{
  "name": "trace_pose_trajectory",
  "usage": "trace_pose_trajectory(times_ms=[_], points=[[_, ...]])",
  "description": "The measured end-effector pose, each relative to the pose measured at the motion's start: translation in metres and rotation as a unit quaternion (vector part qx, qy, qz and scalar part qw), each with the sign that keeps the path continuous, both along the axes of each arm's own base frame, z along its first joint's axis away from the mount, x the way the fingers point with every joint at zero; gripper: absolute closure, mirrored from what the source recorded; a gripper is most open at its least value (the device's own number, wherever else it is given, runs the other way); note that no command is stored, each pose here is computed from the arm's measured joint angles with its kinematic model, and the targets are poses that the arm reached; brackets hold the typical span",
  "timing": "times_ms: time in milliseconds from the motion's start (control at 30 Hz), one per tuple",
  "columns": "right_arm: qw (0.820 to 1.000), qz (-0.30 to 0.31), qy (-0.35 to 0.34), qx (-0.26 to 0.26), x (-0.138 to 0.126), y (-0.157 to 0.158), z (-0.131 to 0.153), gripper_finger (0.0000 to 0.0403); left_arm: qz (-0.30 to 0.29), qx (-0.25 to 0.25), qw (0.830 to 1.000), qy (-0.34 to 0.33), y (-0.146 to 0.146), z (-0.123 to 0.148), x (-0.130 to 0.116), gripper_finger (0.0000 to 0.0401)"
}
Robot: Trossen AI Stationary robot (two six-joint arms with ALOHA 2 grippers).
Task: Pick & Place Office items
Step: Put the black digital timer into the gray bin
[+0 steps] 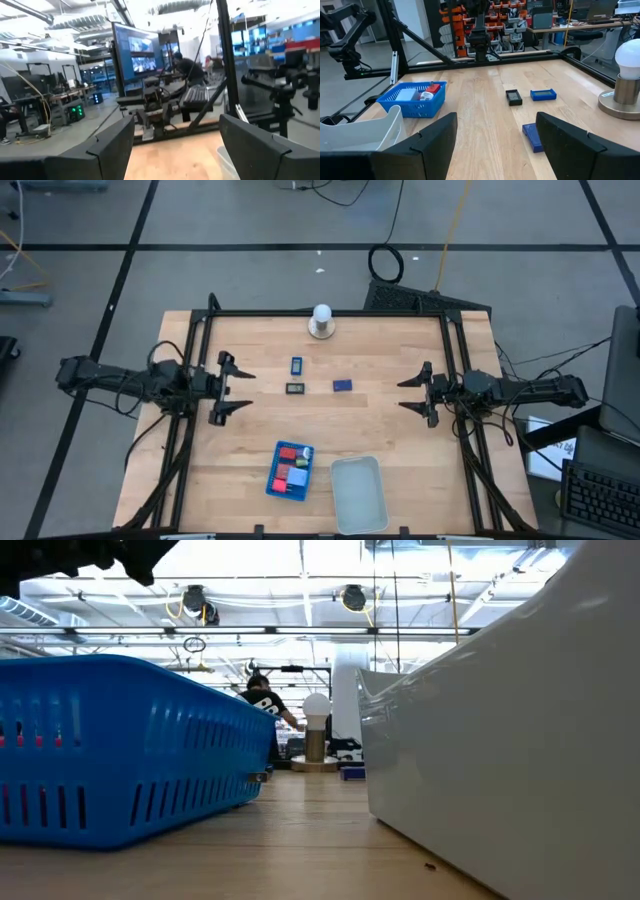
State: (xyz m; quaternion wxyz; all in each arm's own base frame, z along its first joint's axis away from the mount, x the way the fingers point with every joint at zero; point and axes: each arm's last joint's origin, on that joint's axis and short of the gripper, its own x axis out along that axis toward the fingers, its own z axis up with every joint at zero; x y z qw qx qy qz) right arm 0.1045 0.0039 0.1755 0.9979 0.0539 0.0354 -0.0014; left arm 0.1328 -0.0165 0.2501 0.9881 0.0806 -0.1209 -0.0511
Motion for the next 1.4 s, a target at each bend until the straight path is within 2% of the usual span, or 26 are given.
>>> trace_pose_trajectory(times_ms=[167,367,433,500,567,667,767,867,1000,1100,1300,1400], points=[[1.000,0.000,0.000,0.000,0.000,0.000,0.000,0.0140,-0.018,-0.011,0.999,0.033,-0.002,-0.007,0.009,0.0107],[1.000,0.000,0.000,0.000,0.000,0.000,0.000,0.0140,-0.047,-0.101,0.992,0.066,-0.004,-0.014,0.020,0.0107],[1.000,0.000,0.000,0.000,0.000,0.000,0.000,0.0140,-0.047,-0.116,0.989,0.073,-0.005,-0.017,0.026,0.0107],[1.000,0.000,0.000,0.000,0.000,0.000,0.000,0.0140,-0.025,-0.129,0.989,0.073,-0.004,-0.019,0.031,0.0107],[1.000,0.000,0.000,0.000,0.000,0.000,0.000,0.0140,0.030,-0.157,0.984,0.077,-0.001,-0.023,0.037,0.0107],[1.000,0.000,0.000,0.000,0.000,0.000,0.000,0.0140,0.115,-0.205,0.968,0.084,0.003,-0.030,0.043,0.0107],[1.000,0.000,0.000,0.000,0.000,0.000,0.000,0.0140,0.141,-0.191,0.959,0.153,0.008,-0.032,0.057,0.0107],[1.000,0.000,0.000,0.000,0.000,0.000,0.000,0.0140,0.173,-0.209,0.927,0.258,0.014,-0.033,0.077,0.0107],[1.000,0.000,0.000,0.000,0.000,0.000,0.000,0.0140,0.219,-0.251,0.870,0.363,0.025,-0.035,0.104,0.0107],[1.000,0.000,0.000,0.000,0.000,0.000,0.000,0.0140,0.231,-0.228,0.837,0.441,0.028,-0.052,0.119,0.0107],[1.000,0.000,0.000,0.000,0.000,0.000,0.000,0.0140,0.235,-0.155,0.804,0.524,0.032,-0.090,0.134,0.0107],[1.000,0.000,0.000,0.000,0.000,0.000,0.000,0.0140,0.233,-0.122,0.796,0.546,0.035,-0.101,0.136,0.0107]])
